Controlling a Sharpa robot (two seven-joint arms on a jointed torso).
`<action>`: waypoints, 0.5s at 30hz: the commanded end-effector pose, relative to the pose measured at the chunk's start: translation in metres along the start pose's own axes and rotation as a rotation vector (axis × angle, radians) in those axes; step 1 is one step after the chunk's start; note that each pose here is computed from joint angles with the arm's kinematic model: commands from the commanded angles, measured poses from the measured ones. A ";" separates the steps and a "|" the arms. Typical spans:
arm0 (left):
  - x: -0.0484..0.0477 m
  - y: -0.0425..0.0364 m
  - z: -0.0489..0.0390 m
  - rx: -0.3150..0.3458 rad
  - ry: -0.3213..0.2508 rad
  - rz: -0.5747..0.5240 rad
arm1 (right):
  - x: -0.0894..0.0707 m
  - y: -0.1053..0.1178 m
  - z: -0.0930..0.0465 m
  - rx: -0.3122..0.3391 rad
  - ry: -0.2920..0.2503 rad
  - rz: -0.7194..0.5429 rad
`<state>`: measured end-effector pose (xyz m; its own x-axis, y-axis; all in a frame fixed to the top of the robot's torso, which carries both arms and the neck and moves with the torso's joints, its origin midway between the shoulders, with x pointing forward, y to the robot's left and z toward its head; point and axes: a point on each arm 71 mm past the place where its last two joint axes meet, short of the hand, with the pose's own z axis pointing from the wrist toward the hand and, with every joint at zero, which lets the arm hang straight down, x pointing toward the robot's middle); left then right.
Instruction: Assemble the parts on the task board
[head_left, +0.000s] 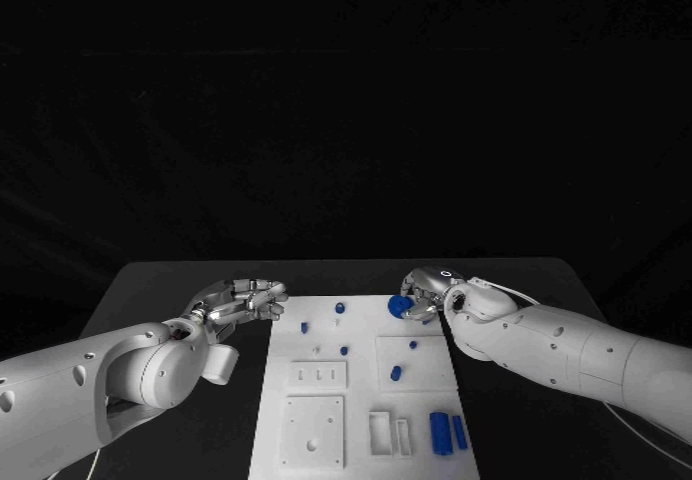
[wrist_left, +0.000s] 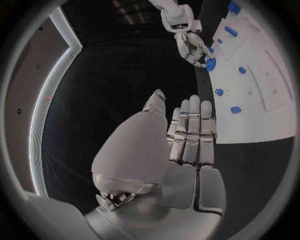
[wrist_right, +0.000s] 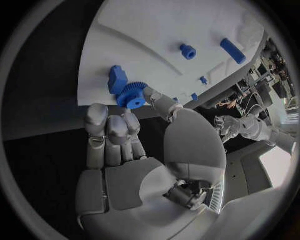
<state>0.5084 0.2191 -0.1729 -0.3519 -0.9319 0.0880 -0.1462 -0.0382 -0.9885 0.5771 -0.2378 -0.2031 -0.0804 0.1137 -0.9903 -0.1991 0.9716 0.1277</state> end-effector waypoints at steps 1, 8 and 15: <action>0.0026 -0.0011 -0.0005 0.006 0.021 -0.002 | 0.005 0.001 0.000 -0.008 0.024 -0.006; 0.0023 -0.0013 -0.0012 0.006 0.022 -0.002 | 0.008 0.002 0.000 -0.007 0.039 -0.015; 0.0021 -0.0014 -0.0016 0.006 0.022 -0.001 | 0.012 0.002 0.000 -0.002 0.045 -0.032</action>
<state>0.5073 0.2206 -0.1726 -0.3517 -0.9319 0.0888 -0.1472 -0.0386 -0.9884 0.5787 -0.2362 -0.2042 -0.0748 0.1104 -0.9911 -0.1980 0.9724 0.1233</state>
